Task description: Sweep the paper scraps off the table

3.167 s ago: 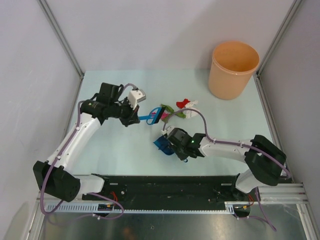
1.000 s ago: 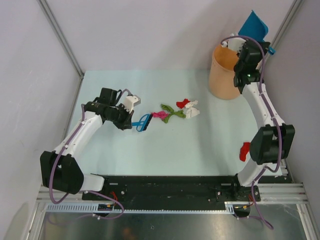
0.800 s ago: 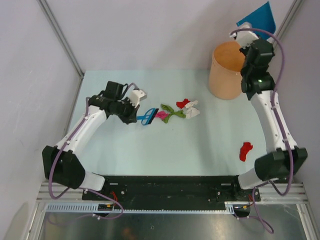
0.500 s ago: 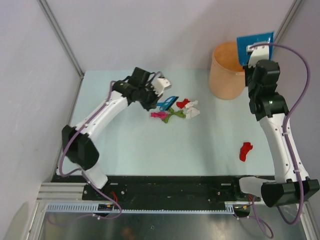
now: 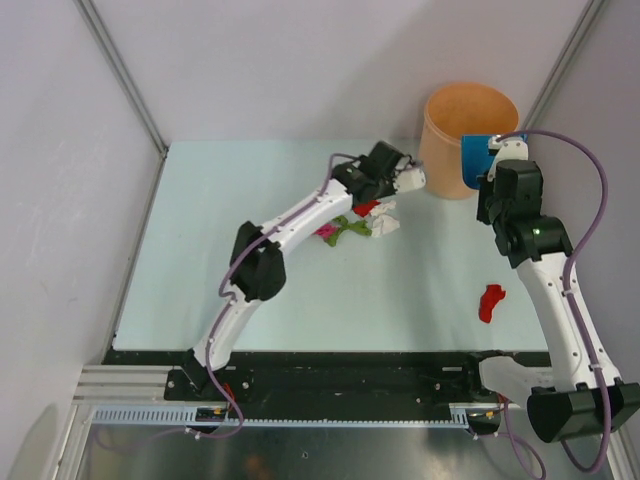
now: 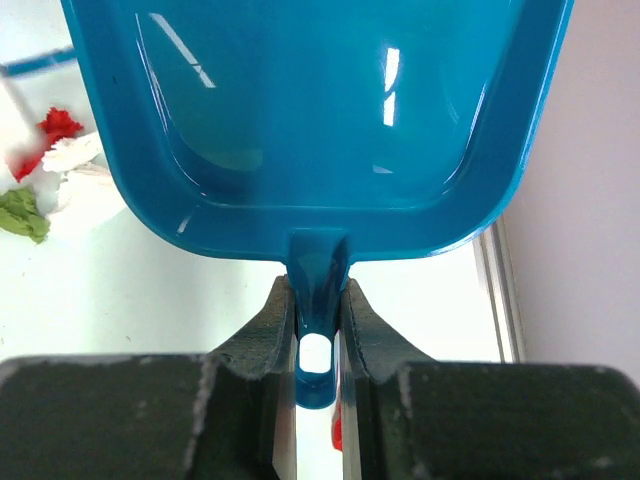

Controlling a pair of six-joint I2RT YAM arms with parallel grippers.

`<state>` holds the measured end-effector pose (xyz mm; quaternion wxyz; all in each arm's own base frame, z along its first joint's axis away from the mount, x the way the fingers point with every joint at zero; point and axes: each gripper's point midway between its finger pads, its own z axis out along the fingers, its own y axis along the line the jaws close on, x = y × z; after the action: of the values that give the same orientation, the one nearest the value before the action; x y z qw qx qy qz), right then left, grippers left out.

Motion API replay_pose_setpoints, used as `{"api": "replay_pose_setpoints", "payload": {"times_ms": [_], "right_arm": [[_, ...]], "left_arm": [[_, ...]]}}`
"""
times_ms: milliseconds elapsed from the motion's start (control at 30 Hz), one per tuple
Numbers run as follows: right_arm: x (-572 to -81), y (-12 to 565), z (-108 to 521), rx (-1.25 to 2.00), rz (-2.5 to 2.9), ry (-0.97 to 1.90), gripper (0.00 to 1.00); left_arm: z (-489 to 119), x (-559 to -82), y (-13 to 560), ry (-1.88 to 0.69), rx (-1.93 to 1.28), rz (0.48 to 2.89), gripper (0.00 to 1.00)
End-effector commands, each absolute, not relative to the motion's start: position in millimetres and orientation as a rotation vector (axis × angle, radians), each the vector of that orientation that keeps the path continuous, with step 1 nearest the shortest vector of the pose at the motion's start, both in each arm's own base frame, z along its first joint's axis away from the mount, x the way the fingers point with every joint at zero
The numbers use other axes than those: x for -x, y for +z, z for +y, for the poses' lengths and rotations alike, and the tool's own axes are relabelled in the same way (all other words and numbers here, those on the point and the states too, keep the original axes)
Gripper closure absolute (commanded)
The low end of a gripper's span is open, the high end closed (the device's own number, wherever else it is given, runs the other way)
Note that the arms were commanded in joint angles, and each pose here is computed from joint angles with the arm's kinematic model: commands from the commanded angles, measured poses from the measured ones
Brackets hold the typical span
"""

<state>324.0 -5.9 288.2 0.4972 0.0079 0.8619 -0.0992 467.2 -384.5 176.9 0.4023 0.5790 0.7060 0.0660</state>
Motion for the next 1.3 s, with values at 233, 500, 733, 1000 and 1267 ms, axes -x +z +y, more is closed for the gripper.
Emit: {"api": "replay_pose_setpoints", "payload": {"times_ms": [233, 500, 733, 1000, 1267], "right_arm": [[-311, 287, 19, 0.026, 2.090, -0.138, 1.00], [-302, 257, 57, 0.118, 2.204, -0.052, 1.00], [-288, 213, 111, 0.211, 2.349, 0.158, 1.00], [-265, 180, 146, 0.302, 2.458, 0.168, 1.00], [-231, 152, 175, 0.405, 2.591, 0.224, 1.00]], "left_arm": [[-381, -436, 109, 0.478, -1.932, 1.537, 1.00], [-293, -342, 56, 0.446, -2.228, 1.566, 1.00], [-231, -285, 42, 0.369, -2.215, 1.712, 1.00], [-188, -261, 58, 0.283, -2.025, 1.853, 1.00], [-189, -278, 119, 0.067, -1.605, 1.956, 1.00]]}}
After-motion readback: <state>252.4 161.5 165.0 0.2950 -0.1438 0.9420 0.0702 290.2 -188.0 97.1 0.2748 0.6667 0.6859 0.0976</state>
